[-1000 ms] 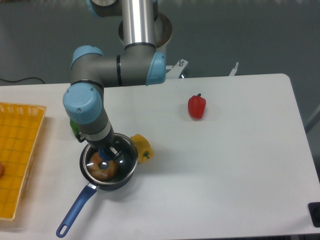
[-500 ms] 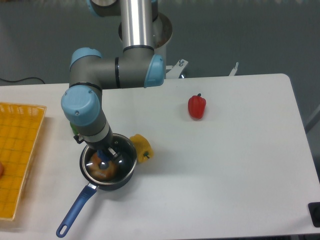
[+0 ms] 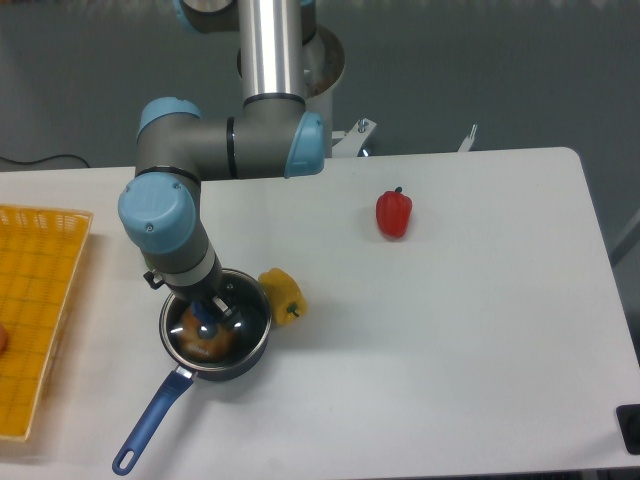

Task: Close the pot lid
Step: 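Lower the glass lid onto the saucepan rim and settle it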

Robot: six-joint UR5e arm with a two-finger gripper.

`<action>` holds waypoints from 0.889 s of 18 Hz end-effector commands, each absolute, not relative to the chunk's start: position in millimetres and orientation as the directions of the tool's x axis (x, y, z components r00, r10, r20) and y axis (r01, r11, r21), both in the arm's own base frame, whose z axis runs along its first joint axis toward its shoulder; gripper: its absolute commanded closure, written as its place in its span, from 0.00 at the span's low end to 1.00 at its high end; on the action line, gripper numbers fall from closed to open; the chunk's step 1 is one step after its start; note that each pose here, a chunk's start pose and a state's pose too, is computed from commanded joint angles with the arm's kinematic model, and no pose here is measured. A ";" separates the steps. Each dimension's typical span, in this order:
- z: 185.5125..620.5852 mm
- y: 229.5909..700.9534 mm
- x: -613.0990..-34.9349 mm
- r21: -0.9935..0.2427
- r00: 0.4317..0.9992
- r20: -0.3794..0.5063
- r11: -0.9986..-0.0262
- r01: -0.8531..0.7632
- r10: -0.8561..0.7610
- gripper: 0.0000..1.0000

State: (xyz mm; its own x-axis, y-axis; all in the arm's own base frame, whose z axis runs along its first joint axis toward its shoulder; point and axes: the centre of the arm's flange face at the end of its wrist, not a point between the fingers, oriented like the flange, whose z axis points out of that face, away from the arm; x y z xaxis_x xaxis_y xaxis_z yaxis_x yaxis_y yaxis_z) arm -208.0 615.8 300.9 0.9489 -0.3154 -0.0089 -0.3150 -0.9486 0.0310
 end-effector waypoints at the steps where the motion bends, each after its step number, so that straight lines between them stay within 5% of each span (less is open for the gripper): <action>1: 300.0 616.3 -207.2 0.032 0.948 -0.008 -0.948 -0.317 -0.317 0.49; 16: 295.3 619.5 -198.8 0.037 0.943 -0.002 -0.943 -0.331 -0.331 0.47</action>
